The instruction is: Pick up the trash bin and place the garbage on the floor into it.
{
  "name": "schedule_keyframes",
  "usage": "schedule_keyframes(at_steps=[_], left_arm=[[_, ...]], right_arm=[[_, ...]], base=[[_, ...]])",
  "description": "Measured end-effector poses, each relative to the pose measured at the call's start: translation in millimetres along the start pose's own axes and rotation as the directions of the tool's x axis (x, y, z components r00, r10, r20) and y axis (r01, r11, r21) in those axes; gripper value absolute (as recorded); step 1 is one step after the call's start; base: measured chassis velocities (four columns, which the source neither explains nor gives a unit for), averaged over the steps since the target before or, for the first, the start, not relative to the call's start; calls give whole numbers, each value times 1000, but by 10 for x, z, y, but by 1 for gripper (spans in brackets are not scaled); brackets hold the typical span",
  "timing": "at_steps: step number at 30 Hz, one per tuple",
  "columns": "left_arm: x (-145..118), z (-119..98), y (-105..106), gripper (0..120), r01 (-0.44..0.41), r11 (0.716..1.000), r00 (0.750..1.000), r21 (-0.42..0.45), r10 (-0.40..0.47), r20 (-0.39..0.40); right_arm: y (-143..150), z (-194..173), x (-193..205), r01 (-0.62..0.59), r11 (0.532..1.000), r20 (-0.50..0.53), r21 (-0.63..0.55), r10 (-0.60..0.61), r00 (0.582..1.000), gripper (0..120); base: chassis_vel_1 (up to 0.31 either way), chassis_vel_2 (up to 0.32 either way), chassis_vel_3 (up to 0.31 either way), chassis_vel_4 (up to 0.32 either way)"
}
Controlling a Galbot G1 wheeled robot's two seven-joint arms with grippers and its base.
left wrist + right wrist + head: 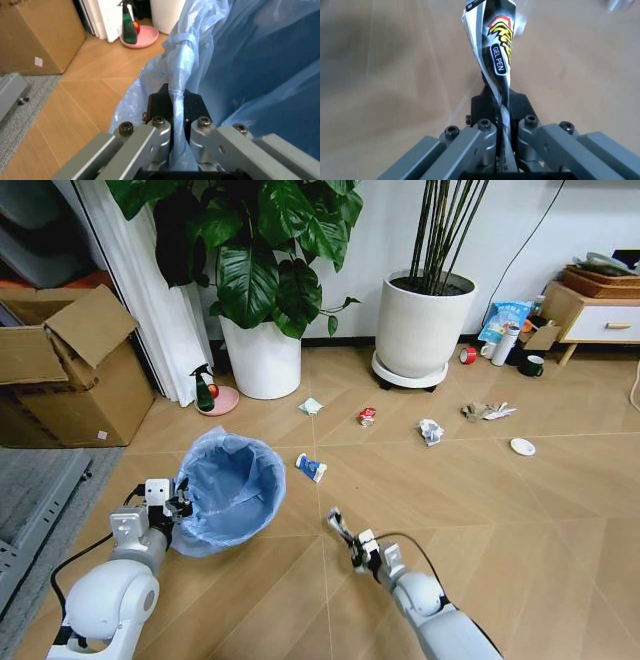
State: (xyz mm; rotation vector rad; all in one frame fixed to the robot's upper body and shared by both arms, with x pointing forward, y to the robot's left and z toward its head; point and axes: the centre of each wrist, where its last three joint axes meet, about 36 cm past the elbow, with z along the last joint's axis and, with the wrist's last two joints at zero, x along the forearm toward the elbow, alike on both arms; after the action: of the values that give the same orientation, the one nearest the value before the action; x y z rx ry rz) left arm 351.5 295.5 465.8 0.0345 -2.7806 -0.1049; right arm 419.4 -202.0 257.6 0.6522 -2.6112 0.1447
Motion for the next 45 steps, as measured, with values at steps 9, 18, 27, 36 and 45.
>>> schedule_keyframes(at_steps=[9,18,27,36,45], left_arm=[[-215,-35,48,0,-79,997,988,0,79,-129],[-449,-164,-80,0,-154,988,971,23,155,-180],[-495,-190,-292,0,-202,979,959,38,205,-195],[-505,-216,-374,0,-209,977,957,50,215,-196],[-533,-251,-357,0,-202,978,960,52,208,-186]], right_arm=[[-202,-1431,413,-42,998,345,45,24,938,0],[133,-2205,756,137,990,467,21,-131,875,0],[678,-2240,577,293,951,406,100,-308,861,0],[962,-2210,269,334,934,372,124,-356,857,2],[964,-2222,106,333,927,349,171,-373,860,34]], base=[[0,0,0,0],[0,0,0,0],[0,0,0,0],[0,0,0,0],[0,0,0,0]])
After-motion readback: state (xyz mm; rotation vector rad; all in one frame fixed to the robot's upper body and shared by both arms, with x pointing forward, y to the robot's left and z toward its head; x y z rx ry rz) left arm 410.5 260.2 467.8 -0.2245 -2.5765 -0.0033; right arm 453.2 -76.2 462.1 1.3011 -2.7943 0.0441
